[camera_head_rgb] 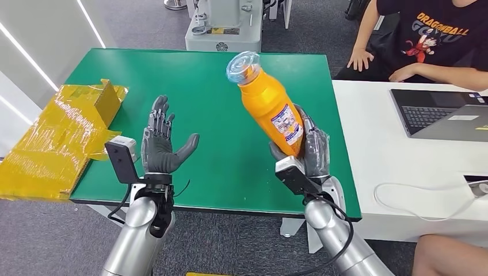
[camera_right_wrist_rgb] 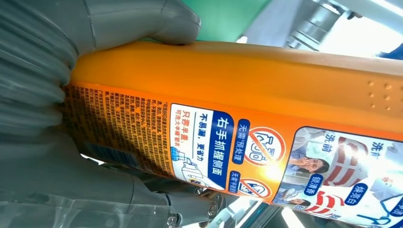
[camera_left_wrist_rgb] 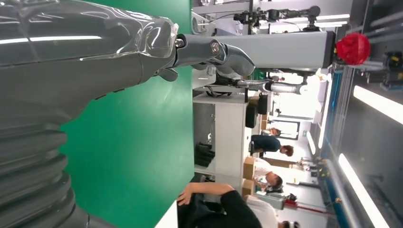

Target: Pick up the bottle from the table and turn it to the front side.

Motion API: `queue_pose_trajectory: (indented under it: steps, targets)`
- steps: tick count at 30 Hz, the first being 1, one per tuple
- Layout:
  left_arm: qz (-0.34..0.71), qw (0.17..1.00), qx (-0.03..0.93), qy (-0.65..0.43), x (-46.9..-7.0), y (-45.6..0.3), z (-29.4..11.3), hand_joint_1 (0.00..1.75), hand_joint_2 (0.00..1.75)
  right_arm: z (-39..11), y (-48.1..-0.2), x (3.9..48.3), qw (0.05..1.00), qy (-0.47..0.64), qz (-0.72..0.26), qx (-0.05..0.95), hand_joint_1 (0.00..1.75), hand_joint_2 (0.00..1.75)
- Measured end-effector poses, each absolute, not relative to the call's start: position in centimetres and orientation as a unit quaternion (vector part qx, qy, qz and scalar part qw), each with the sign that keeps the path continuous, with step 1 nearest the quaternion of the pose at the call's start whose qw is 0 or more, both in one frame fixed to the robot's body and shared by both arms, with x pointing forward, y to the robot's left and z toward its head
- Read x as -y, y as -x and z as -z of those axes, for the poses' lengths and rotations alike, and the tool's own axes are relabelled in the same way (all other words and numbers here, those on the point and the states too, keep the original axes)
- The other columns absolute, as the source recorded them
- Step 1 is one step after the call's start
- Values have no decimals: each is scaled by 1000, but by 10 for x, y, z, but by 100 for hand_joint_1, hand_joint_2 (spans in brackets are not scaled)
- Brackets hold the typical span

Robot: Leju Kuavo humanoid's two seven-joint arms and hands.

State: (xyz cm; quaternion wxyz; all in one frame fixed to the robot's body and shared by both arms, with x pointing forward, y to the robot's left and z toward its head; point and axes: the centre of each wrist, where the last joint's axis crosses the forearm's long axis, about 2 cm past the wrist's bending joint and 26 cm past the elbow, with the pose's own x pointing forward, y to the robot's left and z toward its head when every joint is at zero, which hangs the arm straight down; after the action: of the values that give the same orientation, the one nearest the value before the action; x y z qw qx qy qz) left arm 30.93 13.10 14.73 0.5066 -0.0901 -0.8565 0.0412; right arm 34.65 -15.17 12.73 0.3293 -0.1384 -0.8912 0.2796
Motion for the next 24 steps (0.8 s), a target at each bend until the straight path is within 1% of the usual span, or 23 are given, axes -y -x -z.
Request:
queue_pose_trajectory:
  steps: [5, 10, 14, 16, 24]
  targets:
    - [-1, 500, 859, 107, -134, -325, -162, 0, 175, -135, -331, 141, 343, 93, -219, 908, 175, 175]
    - [17, 496, 861, 113, -137, -335, -169, 0, 175, -142, -326, 138, 360, 56, -196, 910, 175, 175]
    - [46, 495, 860, 115, -138, -339, -173, 0, 175, -139, -328, 139, 417, -43, -206, 884, 175, 175]
    - [61, 495, 859, 114, -139, -342, -176, 0, 175, -135, -331, 141, 431, -75, -217, 873, 175, 175]
    - [96, 492, 857, 116, -145, -349, -181, 0, 175, -129, -346, 151, 457, -96, -234, 853, 175, 175]
